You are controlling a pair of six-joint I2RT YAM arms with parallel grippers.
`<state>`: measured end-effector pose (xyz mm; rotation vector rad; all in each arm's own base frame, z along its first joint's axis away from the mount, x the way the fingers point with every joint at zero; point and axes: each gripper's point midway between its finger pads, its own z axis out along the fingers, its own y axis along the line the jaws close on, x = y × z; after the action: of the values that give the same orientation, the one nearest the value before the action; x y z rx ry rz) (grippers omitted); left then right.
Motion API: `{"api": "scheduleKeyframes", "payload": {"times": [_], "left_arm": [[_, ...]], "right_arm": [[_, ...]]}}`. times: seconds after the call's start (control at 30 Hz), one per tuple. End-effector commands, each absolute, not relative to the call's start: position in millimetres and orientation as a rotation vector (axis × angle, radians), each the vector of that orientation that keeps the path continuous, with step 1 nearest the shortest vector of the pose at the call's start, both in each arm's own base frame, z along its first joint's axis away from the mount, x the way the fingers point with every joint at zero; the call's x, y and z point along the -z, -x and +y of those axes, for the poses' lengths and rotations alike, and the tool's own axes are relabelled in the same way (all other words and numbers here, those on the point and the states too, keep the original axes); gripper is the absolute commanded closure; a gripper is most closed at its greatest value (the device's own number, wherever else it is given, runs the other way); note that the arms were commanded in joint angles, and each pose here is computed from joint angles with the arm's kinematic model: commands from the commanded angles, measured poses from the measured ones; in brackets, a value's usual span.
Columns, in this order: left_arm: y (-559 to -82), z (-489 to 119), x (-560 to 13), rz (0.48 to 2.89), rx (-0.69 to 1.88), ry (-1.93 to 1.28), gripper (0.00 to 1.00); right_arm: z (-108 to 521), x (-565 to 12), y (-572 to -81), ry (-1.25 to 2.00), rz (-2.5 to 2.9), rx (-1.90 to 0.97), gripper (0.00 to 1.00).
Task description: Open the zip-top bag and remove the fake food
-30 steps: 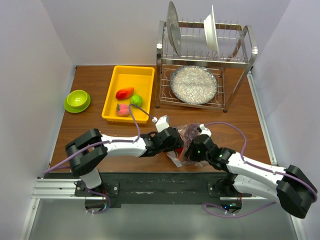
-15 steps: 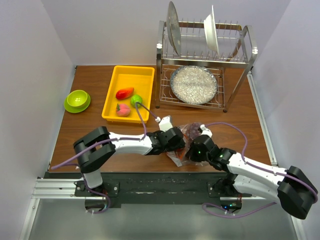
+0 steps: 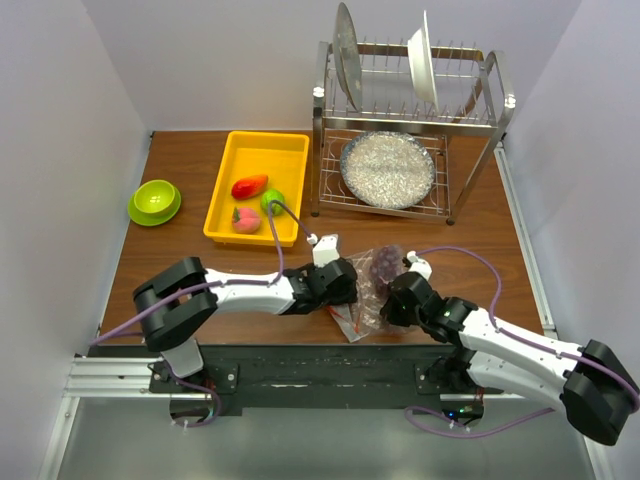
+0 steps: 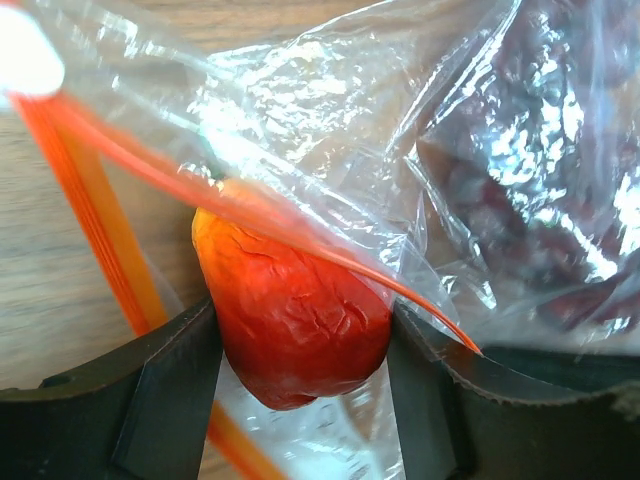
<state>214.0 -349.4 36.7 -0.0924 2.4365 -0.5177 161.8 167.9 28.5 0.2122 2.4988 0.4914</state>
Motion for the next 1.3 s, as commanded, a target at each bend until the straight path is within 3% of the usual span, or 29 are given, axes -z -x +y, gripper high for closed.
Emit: {"api": "scheduleKeyframes", "payload": {"times": [0.0, 0.47, 0.7, 1.0, 1.1, 1.27], "left_arm": [[-212.9, -343.9, -63.0, 2.349, 0.572, -0.051, 0.58], [-193.7, -329.1, -70.4, 2.348, 0.617, -0.279, 0.54], [-184.3, -336.5, -48.5, 2.401, 0.626, -0.382, 0.43], [-180.7, -333.8, -45.0, 2.409, 0.627, -0.402, 0.20], [-182.3, -338.4, -56.9, 2.366, 0.682, -0.383, 0.16], [-189.6, -326.9, -58.3, 2.362, 0.647, -0.311, 0.19]], "right_arm": [[169.0, -40.1, -172.4, -0.235, 2.458, -0.471, 0.98], [174.0, -35.5, -174.3, -0.218, 2.472, -0.471, 0.98], [176.4, -41.0, -175.8, -0.201, 2.462, -0.483, 0.98], [177.0, -46.5, -177.0, -0.181, 2.453, -0.486, 0.94], [177.6, -46.9, -177.5, -0.179, 2.453, -0.485, 0.94], [176.7, -43.3, -177.0, -0.183, 2.456, -0.481, 0.94]]}}
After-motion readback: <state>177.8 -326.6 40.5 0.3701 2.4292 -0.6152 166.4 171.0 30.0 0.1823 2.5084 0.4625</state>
